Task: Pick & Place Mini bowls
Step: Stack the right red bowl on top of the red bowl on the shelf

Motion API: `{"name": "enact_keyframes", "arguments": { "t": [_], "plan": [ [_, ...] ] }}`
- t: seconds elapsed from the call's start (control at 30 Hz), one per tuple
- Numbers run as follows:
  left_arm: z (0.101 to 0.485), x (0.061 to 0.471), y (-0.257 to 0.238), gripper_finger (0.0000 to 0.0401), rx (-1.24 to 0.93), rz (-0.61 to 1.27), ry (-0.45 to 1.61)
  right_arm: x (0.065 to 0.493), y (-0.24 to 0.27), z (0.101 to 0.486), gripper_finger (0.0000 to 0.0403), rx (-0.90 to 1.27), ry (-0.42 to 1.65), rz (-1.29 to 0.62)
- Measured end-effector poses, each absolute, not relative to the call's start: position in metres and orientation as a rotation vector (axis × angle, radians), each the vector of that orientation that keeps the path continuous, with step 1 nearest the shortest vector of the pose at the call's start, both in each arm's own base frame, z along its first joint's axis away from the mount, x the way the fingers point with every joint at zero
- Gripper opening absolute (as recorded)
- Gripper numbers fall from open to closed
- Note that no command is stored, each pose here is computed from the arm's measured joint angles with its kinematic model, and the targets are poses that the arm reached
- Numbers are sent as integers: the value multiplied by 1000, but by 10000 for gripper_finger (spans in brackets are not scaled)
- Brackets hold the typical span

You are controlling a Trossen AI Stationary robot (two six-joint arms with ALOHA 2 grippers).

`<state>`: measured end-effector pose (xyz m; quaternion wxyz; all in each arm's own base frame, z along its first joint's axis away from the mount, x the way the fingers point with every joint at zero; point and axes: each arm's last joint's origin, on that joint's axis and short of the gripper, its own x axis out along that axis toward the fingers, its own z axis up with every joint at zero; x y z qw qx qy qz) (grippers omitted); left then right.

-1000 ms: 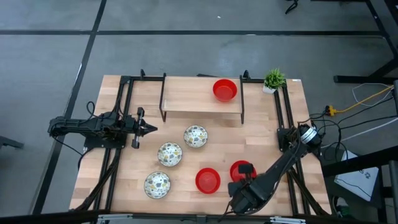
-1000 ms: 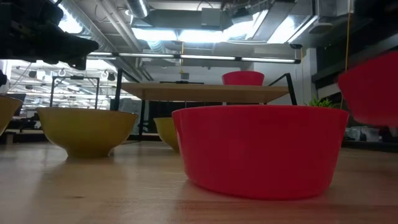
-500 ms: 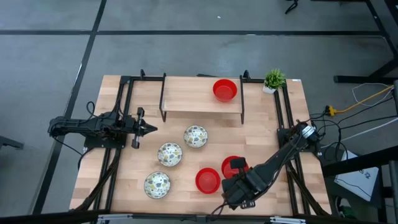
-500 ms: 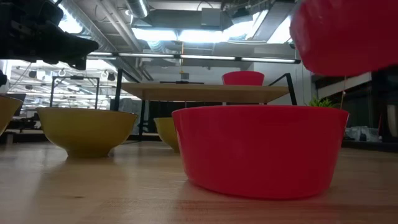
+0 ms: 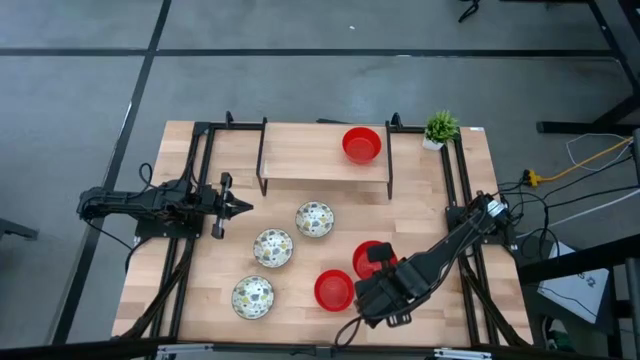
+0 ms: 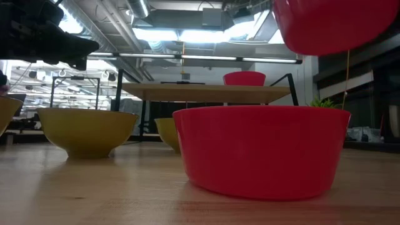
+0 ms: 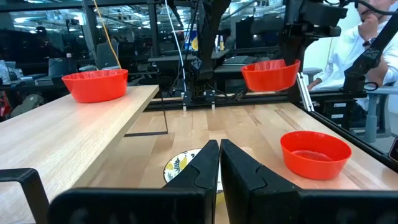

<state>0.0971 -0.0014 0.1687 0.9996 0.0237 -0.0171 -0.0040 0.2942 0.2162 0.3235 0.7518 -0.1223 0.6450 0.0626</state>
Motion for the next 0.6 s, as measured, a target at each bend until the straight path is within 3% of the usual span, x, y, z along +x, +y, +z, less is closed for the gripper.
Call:
{"name": "enact_keyframes", "arguments": {
  "t": [0.6],
  "plan": [
    [169, 97, -1, 11, 47, -8, -34, 297, 206, 349, 6, -331, 1362, 216]
  ]
}}
